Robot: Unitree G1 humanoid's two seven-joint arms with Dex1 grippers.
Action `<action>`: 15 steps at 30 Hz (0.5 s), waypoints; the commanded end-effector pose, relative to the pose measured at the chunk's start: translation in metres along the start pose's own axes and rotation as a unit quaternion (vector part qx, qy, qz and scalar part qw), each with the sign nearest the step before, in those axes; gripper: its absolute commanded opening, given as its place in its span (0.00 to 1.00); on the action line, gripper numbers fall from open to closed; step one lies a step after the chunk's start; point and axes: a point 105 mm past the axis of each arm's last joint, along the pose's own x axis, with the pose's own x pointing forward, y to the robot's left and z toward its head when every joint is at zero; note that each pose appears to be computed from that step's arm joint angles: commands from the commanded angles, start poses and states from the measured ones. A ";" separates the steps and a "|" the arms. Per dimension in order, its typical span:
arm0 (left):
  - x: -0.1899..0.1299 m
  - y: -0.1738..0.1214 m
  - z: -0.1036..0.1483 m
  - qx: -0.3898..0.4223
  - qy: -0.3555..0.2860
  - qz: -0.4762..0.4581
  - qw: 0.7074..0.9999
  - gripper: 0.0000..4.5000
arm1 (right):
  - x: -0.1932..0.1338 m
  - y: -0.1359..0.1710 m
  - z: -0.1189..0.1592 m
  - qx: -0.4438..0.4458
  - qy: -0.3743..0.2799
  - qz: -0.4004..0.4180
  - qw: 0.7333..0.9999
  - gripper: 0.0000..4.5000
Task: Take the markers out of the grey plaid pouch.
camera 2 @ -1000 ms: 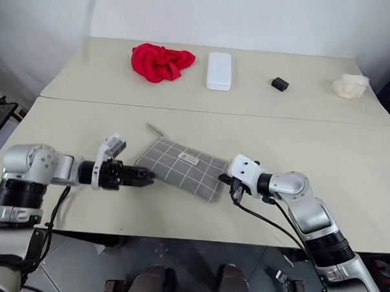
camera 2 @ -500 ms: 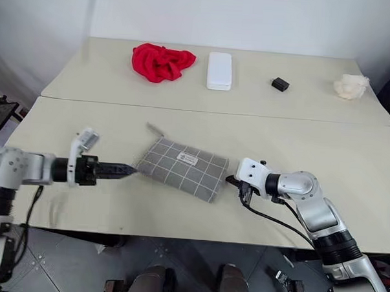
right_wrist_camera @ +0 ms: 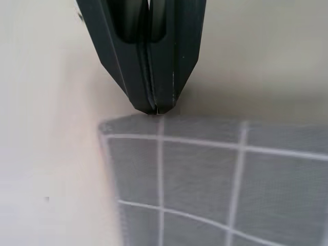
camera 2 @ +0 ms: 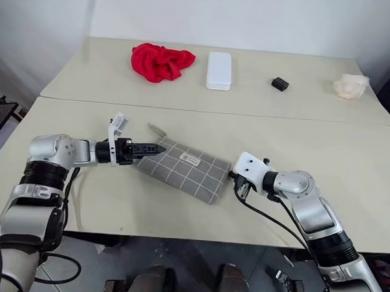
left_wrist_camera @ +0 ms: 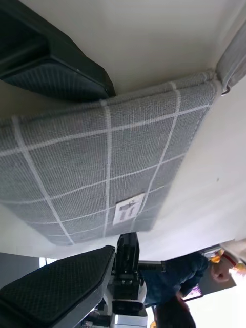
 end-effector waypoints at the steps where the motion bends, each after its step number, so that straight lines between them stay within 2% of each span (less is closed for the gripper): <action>1: 0.003 -0.008 -0.007 0.001 0.021 -0.014 1.000 1.00 | 0.000 -0.008 0.005 -0.017 0.006 -0.023 1.000 0.01; 9: -0.008 -0.032 -0.040 -0.003 0.101 -0.046 0.994 1.00 | 0.007 -0.012 0.006 -0.041 0.006 -0.033 0.999 0.01; 15: -0.014 -0.043 -0.057 -0.011 0.112 -0.053 0.992 1.00 | 0.011 -0.012 0.004 -0.050 0.007 -0.030 0.998 0.01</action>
